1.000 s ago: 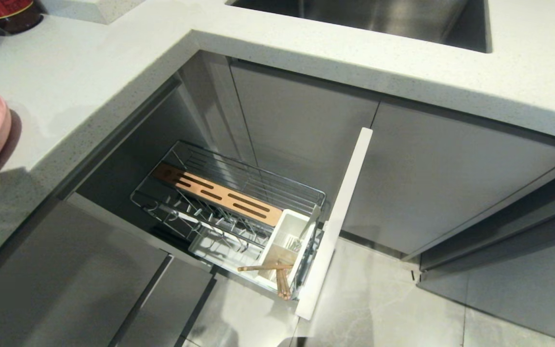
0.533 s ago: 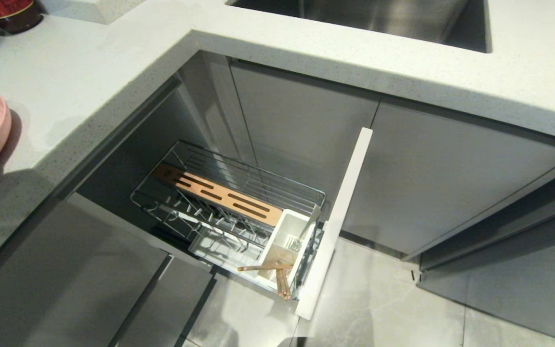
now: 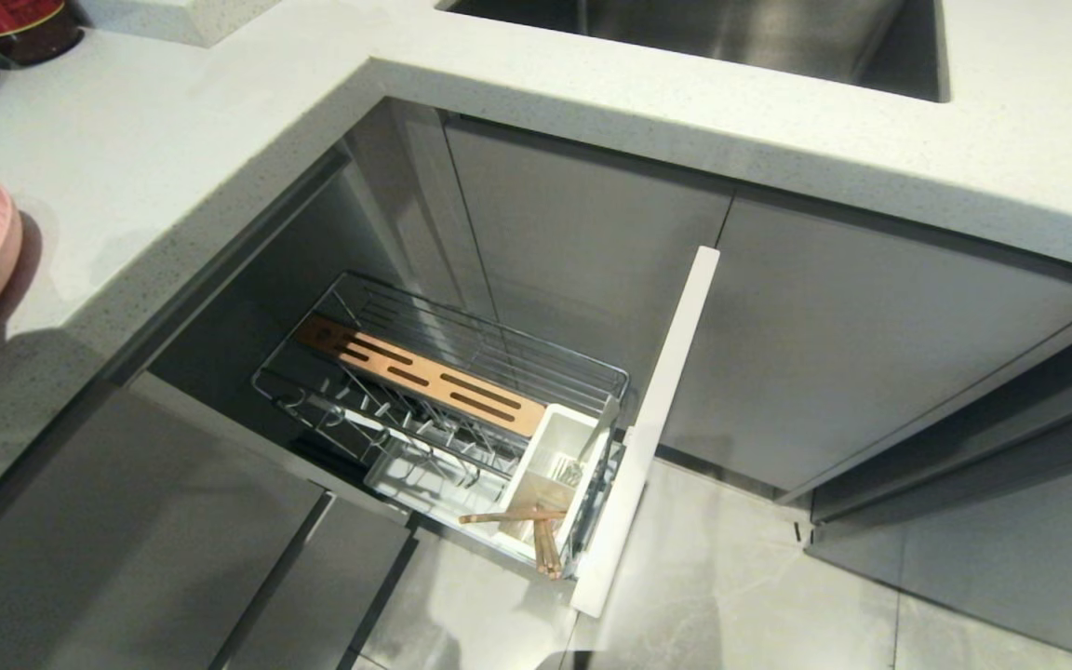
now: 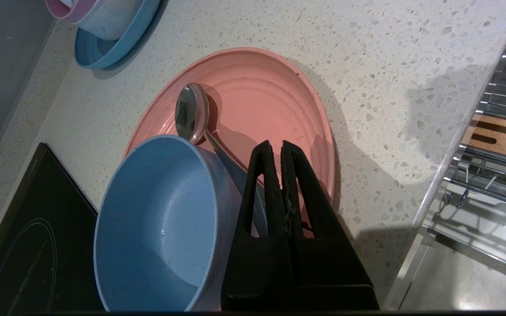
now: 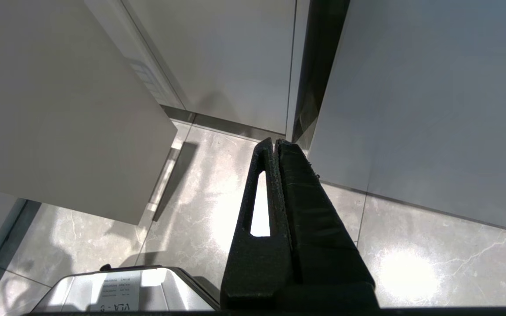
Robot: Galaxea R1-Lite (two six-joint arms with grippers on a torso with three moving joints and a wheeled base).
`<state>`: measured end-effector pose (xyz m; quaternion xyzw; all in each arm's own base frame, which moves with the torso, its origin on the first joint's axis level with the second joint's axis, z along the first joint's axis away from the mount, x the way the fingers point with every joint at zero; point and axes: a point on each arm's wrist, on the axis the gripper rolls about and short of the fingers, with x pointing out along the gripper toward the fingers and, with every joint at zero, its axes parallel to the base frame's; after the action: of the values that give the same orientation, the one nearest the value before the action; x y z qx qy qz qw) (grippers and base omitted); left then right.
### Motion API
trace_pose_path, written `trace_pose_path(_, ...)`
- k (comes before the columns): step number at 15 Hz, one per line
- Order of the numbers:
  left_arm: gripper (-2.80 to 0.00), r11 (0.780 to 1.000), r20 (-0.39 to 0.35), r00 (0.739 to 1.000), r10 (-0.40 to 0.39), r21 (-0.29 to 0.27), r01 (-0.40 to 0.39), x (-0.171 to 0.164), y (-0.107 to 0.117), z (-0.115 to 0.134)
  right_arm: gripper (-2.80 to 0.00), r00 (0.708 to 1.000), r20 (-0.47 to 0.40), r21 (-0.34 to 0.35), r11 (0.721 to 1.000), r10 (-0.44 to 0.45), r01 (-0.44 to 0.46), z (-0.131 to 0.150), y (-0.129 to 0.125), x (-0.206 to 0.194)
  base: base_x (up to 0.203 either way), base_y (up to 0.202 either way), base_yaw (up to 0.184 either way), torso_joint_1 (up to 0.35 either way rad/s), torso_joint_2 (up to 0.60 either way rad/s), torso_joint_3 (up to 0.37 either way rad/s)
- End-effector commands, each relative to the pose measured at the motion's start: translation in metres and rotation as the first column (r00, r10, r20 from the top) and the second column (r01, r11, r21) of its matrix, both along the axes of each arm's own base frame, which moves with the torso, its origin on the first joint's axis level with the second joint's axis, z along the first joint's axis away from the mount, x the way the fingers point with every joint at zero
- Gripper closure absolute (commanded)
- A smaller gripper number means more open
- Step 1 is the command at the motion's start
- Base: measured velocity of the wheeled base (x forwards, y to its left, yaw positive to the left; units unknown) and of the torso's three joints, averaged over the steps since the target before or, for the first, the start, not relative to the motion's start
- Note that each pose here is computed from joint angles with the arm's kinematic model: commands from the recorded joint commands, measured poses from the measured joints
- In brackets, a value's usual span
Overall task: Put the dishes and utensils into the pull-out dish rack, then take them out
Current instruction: Take the spoon out of the cupboard
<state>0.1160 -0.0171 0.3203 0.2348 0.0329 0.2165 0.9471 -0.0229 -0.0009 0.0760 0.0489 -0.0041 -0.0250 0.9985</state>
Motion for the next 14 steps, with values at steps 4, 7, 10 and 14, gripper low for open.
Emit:
trace_pose_path(4,-2.80,1.000,-0.002,1.000,0.005,0.011,-0.005,0.000,0.000,0.001,0.00,1.000,0.005,0.000,1.000,0.000,0.000,0.000,0.000,0.000,0.000,0.000,0.000,0.000,0.00,0.000)
trace_pose_path(7,-2.80,1.000,0.022,1.000,0.003,0.004,-0.003,-0.002,0.001,0.007,0.00,1.000,0.005,0.000,1.000,0.000,0.000,0.000,0.000,0.000,0.000,0.000,0.000,0.000,0.00,0.000)
trace_pose_path(10,-2.80,1.000,0.111,0.994,-0.002,-0.026,0.005,-0.007,0.002,0.030,0.00,1.000,0.005,0.000,1.000,0.000,0.000,0.000,0.000,0.000,0.000,0.000,0.000,0.000,0.00,0.000)
trace_pose_path(14,-2.80,0.978,0.313,0.948,-0.064,-0.170,0.123,-0.011,0.002,0.071,0.00,1.000,0.005,0.000,1.000,0.000,0.000,0.000,0.000,0.000,0.000,0.000,0.000,0.000,0.00,0.000)
